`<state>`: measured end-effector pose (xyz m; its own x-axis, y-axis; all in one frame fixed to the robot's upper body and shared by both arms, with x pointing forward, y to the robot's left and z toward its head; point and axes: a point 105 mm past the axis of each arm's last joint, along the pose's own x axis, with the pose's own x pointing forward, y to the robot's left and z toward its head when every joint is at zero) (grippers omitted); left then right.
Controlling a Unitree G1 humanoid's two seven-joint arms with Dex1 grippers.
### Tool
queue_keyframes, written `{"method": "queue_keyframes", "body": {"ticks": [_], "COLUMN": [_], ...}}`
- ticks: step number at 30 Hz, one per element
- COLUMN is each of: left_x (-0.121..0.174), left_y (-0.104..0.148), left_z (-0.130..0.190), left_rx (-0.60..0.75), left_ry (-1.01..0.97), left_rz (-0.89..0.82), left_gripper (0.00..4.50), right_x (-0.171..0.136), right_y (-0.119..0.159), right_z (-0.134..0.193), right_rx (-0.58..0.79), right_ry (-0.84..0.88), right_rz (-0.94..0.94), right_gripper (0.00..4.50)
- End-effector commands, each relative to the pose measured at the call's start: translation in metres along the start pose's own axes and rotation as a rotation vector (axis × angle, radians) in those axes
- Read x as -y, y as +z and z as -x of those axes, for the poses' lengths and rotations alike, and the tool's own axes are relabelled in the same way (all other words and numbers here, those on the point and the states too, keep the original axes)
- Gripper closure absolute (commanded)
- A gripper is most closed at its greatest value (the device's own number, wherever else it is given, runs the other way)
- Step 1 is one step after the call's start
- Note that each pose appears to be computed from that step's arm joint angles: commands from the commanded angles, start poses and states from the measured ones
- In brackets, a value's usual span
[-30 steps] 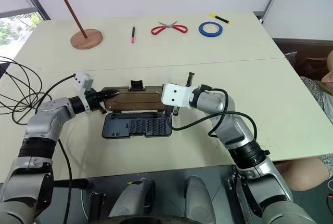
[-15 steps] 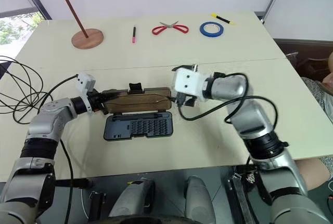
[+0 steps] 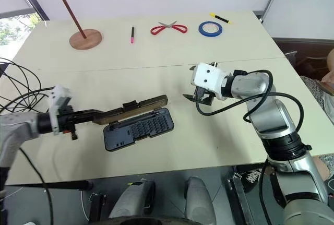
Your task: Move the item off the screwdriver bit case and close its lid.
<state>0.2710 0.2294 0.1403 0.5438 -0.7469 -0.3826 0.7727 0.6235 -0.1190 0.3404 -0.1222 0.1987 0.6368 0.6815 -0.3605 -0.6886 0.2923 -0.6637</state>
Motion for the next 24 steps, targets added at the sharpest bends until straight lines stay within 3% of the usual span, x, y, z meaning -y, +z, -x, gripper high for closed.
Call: {"method": "queue_keyframes", "body": {"ticks": [1, 10, 19, 24], "left_x": [0.015, 0.039, 0.052, 0.033], "left_y": [0.021, 0.024, -0.027, -0.007], "left_z": [0.012, 0.013, -0.003, -0.007], "left_rx": [0.036, 0.004, -0.141, -0.063], "left_ry": [-0.035, -0.147, -0.213, -0.163], "left_rz": [-0.037, -0.027, 0.018, 0.0], "left_gripper": [4.5, 4.5, 4.5, 4.5], "right_x": [0.002, -0.009, -0.004, -0.011], "right_y": [0.007, 0.004, 0.001, 0.004], "right_z": [-0.003, -0.004, 0.001, 0.011], "right_rx": [0.039, 0.042, 0.013, 0.019], "right_ry": [-0.023, 0.029, -0.004, 0.044], "right_rz": [0.018, -0.024, -0.038, -0.078], "right_gripper": [0.03, 0.03, 0.03, 0.03]}}
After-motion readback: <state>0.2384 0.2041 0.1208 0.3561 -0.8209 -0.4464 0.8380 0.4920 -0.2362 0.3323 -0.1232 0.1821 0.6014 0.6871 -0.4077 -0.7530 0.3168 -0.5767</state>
